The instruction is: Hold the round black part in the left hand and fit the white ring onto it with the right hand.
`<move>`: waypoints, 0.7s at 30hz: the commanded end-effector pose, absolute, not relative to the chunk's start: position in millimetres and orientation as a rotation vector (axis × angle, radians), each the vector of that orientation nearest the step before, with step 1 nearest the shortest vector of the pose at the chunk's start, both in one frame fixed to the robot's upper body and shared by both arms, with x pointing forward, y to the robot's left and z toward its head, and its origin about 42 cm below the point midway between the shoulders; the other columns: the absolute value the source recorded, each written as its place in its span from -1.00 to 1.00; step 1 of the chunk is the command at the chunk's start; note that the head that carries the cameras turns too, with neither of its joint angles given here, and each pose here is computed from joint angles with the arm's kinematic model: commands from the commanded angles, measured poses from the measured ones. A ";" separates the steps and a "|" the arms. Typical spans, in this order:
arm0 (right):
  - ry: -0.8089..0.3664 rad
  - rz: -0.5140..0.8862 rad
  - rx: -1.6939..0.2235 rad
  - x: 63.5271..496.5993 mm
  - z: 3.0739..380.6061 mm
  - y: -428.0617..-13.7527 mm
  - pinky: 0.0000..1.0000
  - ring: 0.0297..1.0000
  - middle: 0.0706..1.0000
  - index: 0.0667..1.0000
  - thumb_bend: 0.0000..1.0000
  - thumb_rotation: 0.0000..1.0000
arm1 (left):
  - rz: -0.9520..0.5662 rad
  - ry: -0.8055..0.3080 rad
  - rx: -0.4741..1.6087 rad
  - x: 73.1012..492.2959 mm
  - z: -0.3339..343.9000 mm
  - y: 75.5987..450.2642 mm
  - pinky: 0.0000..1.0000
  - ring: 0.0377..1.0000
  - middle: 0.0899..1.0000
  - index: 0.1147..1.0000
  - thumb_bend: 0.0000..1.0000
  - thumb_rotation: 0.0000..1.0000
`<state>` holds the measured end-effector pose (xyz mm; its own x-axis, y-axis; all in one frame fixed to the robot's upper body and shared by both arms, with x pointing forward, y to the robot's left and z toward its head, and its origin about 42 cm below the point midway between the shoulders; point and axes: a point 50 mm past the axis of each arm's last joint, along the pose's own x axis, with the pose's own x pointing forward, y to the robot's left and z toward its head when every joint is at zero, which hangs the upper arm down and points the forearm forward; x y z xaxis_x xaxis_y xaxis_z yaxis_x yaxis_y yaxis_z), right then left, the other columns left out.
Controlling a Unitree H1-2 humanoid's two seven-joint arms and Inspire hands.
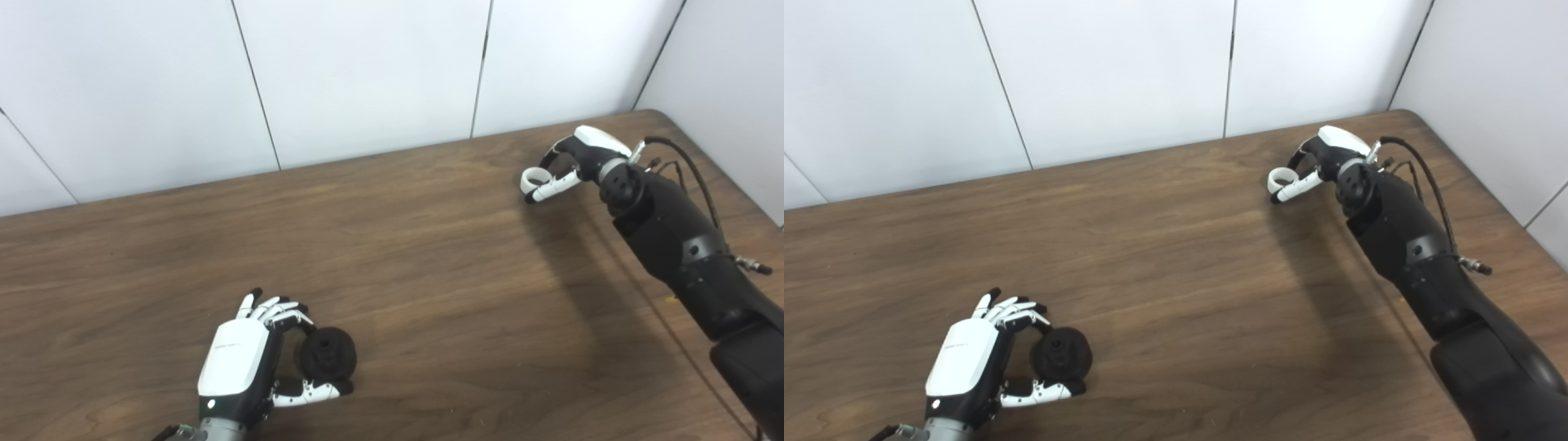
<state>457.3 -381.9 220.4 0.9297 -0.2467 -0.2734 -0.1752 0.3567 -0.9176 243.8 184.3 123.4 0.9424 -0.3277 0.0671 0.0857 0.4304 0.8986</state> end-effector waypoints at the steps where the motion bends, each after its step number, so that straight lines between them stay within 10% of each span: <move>1: 0.324 -0.086 -1.245 463.6 246.3 -382.6 1.00 1.00 0.85 0.32 0.60 -0.31 | -0.303 -0.206 1.131 236.6 114.6 188.2 0.97 0.69 0.46 -0.17 0.05 -0.90; 21: 0.285 -0.087 -1.258 467.2 258.7 -379.4 1.00 1.00 0.84 0.32 0.60 -0.33 | -0.304 -0.202 1.125 237.7 114.1 187.3 0.99 0.70 0.46 -0.17 0.05 -0.90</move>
